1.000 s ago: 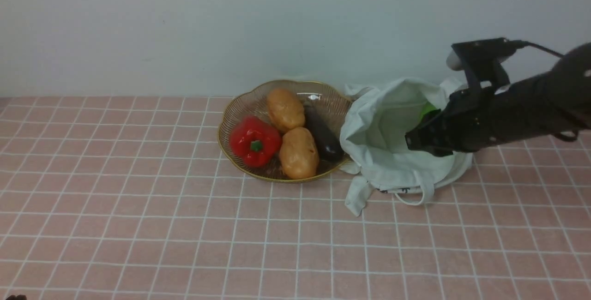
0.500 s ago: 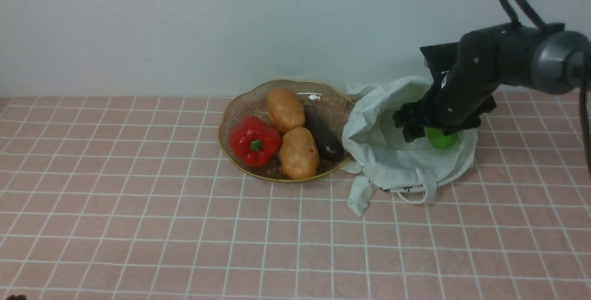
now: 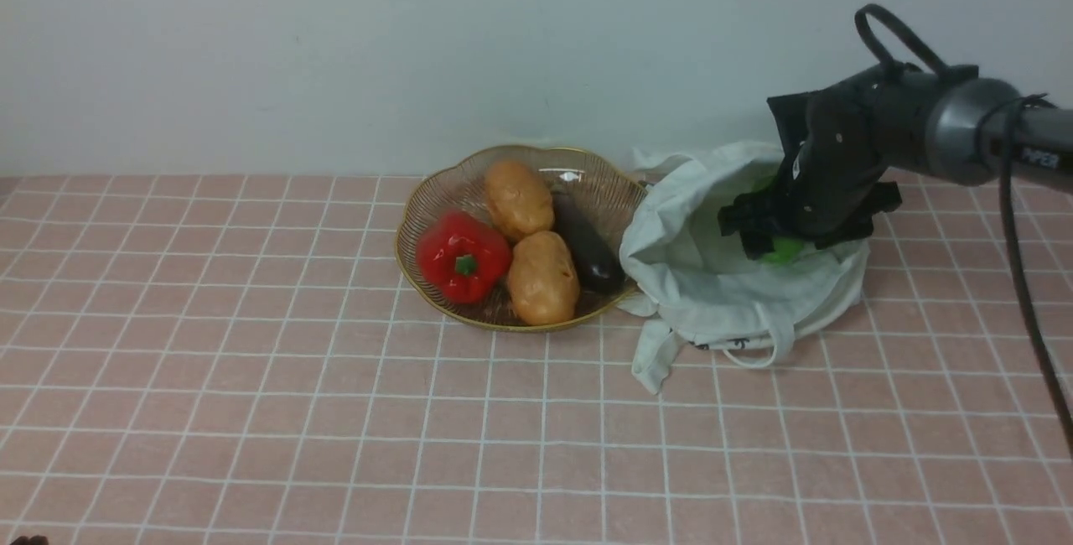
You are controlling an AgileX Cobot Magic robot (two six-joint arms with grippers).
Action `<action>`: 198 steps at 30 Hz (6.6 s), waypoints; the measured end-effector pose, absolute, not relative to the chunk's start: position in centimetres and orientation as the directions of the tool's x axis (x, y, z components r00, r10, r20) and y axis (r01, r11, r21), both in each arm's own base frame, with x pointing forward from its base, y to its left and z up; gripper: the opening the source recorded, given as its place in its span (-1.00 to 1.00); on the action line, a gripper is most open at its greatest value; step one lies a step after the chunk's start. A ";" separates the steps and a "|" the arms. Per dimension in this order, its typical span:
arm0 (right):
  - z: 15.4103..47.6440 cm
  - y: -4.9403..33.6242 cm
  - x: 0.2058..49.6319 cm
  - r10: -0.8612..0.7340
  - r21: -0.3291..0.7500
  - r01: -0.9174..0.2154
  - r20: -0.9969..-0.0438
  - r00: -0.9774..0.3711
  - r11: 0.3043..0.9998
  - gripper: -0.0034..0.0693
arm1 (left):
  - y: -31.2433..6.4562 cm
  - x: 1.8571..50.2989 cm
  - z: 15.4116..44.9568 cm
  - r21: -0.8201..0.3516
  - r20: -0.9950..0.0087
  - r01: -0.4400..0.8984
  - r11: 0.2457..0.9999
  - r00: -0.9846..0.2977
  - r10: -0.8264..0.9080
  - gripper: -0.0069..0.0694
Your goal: Take vegetables from bag on pink coffee tablecloth place on plate.
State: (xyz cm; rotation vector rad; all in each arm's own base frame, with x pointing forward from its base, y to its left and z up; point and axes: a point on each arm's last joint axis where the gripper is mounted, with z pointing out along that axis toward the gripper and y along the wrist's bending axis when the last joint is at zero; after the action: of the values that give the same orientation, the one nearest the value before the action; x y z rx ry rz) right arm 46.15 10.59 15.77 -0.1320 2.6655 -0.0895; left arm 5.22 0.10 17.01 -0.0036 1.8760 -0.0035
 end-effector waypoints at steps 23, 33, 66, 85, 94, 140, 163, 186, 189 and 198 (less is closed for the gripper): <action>25.6 19.9 34.5 -0.417 0.077 -0.440 -0.209 -0.885 0.895 0.13 | 0.1 5.2 17.0 -0.004 -0.954 -0.001 1.000 -0.301 -0.004 -0.83; 26.3 26.1 38.5 -0.388 0.094 -0.527 -0.572 -0.723 0.844 0.13 | 0.1 5.2 17.0 -0.004 -0.954 -0.001 1.000 -0.301 -0.004 -0.83; 38.9 25.4 39.4 -0.430 -0.072 -0.540 -0.694 -0.577 0.839 0.35 | 0.1 5.2 17.0 -0.004 -0.954 -0.001 1.000 -0.301 -0.004 -0.83; 38.5 9.6 13.8 -0.192 0.059 -0.568 -0.908 -0.372 0.821 -0.95 | 0.1 5.2 17.0 -0.004 -0.953 -0.001 1.000 -0.301 -0.004 -0.83; 30.1 4.7 6.9 -0.003 0.055 -0.561 -0.995 -0.103 0.826 -0.95 | 0.1 5.2 17.0 -0.004 -0.953 -0.001 1.000 -0.301 -0.004 -0.83; 18.7 0.1 5.6 -0.015 -0.011 -0.032 -0.993 -0.118 0.999 -0.95 | 0.1 5.2 17.0 -0.004 -0.953 -0.001 1.000 -0.301 -0.004 -0.83; 18.1 0.0 5.5 -0.039 -0.037 -0.015 -0.981 -0.188 0.999 -0.95 | 0.1 5.2 17.0 -0.004 -0.953 -0.001 1.000 -0.301 -0.004 -0.83; 18.1 0.0 5.5 -0.038 -0.036 -0.015 -0.981 -0.189 0.999 -0.95 | 0.1 5.2 17.0 -0.004 -0.953 -0.001 1.000 -0.301 -0.004 -0.83; 18.1 0.0 5.5 -0.038 -0.036 -0.015 -0.981 -0.189 0.999 -0.95 | 0.1 5.2 17.0 -0.004 -0.953 -0.001 1.000 -0.301 -0.004 -0.83; 18.1 0.0 5.5 -0.038 -0.036 -0.015 -0.981 -0.189 0.999 -0.95 | 0.1 5.2 17.0 -0.004 -0.953 -0.001 1.000 -0.301 -0.004 -0.83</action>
State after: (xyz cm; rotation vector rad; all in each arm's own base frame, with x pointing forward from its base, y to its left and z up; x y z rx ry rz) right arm 5.51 -0.01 18.13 -0.0398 1.7609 -0.0206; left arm 5.22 0.10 17.00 -0.0036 1.8769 -0.0034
